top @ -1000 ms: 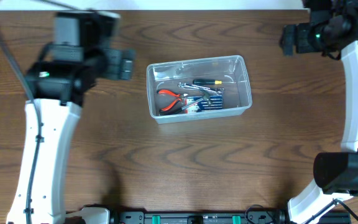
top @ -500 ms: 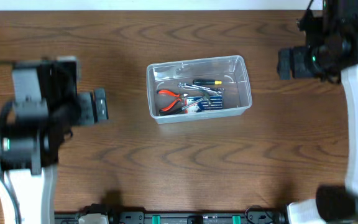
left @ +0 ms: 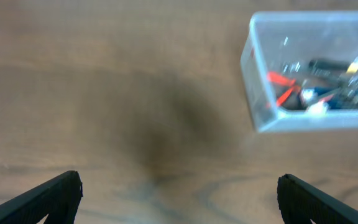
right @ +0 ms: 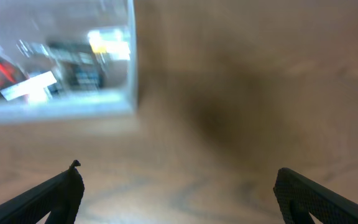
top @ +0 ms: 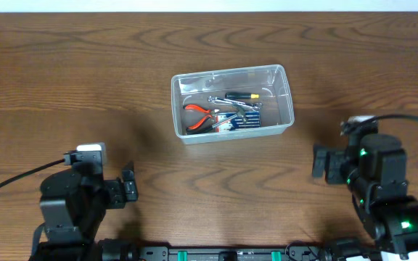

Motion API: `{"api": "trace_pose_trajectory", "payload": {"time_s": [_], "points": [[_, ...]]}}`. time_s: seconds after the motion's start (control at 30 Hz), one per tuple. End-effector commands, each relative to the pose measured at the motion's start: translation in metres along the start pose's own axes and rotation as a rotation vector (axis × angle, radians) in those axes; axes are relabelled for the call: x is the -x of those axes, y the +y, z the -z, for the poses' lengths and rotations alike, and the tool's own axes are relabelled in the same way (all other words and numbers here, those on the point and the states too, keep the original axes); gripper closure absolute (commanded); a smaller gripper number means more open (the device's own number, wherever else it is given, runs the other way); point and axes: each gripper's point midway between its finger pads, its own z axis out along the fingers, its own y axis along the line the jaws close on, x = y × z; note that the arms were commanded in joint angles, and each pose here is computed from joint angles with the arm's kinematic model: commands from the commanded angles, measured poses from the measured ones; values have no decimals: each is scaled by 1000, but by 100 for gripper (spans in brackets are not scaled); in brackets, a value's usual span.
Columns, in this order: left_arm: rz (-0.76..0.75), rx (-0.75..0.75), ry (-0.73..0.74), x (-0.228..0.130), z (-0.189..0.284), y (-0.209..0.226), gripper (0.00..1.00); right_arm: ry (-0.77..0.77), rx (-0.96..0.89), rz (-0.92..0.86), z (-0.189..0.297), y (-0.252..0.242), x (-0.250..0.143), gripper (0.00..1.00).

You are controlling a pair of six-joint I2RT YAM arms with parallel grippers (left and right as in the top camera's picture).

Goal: Pack container

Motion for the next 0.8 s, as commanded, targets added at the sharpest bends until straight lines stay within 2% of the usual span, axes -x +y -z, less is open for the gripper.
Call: {"api": "trace_pose_trajectory", "payload": {"time_s": [0.0,0.3,0.77], "points": [[16,-12,33,-10,-6,-2,2,29,-16,-9,-7,-3,-23,1],[17,-11,57,-16,-8,-1,2,222,-41,14,-16,-9,-78,1],[17,-11,57,-16,-8,-1,2,210,-58,-5,-13,-15,-78,1]]}}
